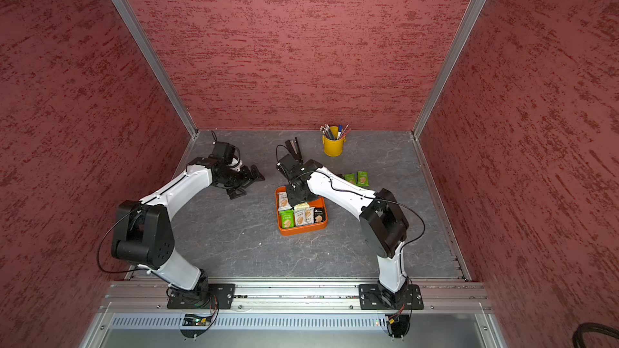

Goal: Take the cookies out of the storage box
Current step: Pick up the cookie from the storage box, then place the cookie at the center of the board, then pick up the cookie from the storage box.

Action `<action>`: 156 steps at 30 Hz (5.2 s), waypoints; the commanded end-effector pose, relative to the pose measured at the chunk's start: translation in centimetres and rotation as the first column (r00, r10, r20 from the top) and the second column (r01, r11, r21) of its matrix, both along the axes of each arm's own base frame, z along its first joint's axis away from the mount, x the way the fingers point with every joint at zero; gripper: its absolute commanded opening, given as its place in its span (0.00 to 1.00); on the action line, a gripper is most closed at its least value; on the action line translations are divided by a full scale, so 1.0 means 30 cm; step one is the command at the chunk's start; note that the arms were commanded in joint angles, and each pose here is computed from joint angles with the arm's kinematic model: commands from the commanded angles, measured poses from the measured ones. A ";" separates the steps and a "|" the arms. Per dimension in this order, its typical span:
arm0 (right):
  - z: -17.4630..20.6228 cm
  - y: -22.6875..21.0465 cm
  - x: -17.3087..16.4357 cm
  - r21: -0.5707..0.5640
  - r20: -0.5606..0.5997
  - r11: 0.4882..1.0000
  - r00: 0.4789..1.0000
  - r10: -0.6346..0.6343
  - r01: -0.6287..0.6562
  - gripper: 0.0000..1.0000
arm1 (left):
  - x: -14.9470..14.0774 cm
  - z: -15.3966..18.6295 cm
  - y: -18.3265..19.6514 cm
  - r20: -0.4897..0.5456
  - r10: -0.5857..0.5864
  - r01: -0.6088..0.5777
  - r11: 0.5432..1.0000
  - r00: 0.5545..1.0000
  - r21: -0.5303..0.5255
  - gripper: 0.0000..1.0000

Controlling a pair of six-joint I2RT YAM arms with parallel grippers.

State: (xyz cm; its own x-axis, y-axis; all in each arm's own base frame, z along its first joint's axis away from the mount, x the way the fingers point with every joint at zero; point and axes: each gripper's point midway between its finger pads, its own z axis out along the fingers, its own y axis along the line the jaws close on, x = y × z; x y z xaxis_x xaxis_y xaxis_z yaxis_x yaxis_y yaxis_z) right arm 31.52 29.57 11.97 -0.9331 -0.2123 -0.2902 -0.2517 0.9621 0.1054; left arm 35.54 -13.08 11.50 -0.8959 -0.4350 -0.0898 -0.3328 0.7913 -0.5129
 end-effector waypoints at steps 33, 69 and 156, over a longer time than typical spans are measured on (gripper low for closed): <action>-0.295 -0.495 0.130 -0.072 -0.159 0.994 0.982 -0.097 0.087 0.44 | -0.009 0.004 -0.197 0.032 0.056 -0.059 0.993 0.998 0.107 1.00; 0.033 -0.220 0.176 0.306 -0.048 0.942 0.990 -0.131 0.140 0.55 | -0.013 -0.023 -0.077 -0.004 0.040 -0.040 0.998 0.999 0.045 1.00; -0.206 0.065 0.092 -0.096 -0.165 0.984 0.972 -0.165 0.151 0.63 | -0.084 -0.012 0.156 0.004 0.116 -0.116 0.993 0.993 0.007 1.00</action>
